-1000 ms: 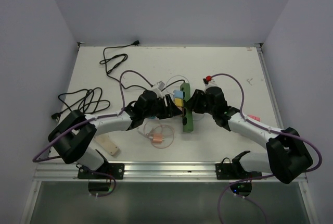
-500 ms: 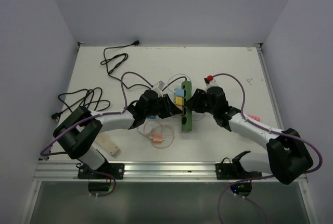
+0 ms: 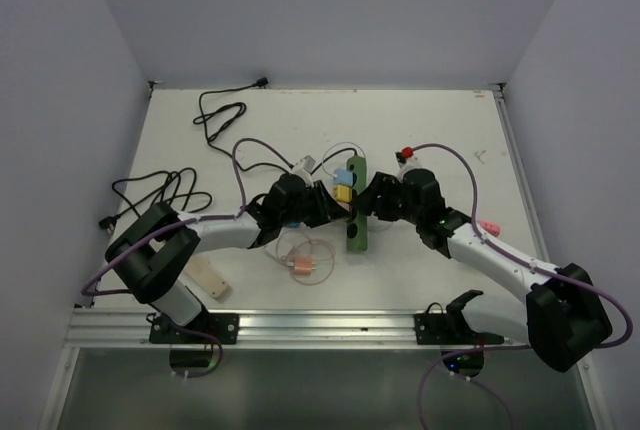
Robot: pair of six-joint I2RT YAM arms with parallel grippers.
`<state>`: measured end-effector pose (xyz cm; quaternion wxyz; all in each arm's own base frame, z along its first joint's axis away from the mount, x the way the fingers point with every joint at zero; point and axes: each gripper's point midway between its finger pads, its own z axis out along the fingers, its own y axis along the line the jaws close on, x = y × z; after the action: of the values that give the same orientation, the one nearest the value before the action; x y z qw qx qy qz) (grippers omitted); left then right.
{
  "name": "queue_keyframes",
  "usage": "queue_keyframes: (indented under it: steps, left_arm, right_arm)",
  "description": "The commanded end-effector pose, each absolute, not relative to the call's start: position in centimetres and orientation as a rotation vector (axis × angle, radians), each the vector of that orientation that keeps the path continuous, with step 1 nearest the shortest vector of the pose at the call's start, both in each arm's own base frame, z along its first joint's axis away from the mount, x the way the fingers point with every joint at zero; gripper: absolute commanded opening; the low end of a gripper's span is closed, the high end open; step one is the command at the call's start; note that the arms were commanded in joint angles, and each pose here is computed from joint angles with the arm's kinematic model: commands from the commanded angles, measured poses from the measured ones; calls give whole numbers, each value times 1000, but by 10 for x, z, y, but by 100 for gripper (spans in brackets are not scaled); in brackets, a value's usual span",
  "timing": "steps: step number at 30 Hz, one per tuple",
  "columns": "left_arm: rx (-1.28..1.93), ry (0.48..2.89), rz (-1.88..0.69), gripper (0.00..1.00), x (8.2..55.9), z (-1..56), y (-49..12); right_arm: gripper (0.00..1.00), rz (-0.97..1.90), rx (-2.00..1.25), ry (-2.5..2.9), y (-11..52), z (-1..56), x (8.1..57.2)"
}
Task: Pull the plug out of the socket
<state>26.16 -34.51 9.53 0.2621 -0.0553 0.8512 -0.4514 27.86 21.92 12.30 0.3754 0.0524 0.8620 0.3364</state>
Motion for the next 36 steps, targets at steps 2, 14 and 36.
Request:
queue_keyframes:
  steps: [2, 14, 36]
  left_arm:
    - [-138, 2110, -1283, 0, 290, 142, -361]
    - [-148, 2070, -1286, 0, 300, 153, -367]
    - [-149, 2016, -1318, 0, 298, 173, -370]
  right_arm:
    - [60, 970, 110, 2242, 230, 124, 261]
    - [60, 947, 124, 2321, 228, 91, 251]
    - [61, 928, 148, 2305, 232, 88, 254]
